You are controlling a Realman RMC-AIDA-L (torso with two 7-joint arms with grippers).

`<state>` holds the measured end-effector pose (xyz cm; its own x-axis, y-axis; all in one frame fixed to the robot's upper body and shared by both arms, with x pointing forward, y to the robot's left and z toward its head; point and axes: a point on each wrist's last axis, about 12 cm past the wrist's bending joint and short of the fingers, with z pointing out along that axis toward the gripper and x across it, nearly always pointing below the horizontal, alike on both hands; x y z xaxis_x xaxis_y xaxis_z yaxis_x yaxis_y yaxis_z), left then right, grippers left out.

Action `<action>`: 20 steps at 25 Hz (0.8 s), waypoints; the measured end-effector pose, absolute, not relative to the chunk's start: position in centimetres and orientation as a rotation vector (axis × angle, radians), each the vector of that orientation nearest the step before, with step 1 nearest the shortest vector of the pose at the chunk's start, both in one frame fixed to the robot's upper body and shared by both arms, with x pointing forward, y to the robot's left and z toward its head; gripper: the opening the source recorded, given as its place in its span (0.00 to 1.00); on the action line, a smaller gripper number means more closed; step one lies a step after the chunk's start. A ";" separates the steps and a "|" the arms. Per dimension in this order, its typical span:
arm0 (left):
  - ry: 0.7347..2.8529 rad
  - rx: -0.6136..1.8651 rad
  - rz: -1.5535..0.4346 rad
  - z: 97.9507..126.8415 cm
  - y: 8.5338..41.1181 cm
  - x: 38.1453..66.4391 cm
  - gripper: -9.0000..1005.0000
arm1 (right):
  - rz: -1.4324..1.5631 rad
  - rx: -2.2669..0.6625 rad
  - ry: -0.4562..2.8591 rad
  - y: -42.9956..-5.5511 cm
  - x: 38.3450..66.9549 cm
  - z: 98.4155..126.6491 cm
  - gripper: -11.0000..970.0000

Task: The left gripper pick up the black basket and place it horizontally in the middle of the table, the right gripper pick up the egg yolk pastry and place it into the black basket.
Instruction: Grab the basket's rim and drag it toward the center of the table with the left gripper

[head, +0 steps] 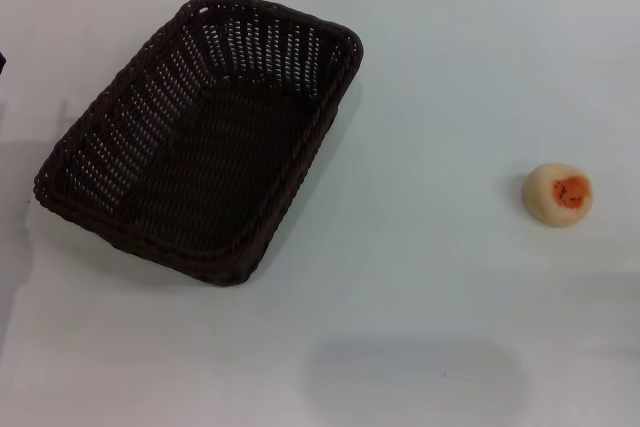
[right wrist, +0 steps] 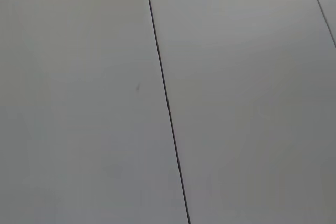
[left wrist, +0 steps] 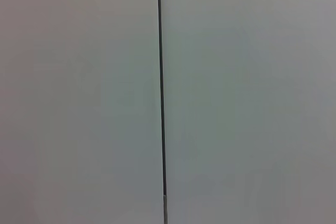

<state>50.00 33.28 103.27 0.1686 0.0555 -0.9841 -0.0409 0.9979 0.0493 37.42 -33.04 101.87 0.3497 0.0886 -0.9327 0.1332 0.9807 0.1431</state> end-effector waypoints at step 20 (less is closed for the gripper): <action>1.466 0.083 -0.029 105.5 32.0 54.1 0.78 | -0.029 0.207 1.216 -33.0 37.4 101.9 0.80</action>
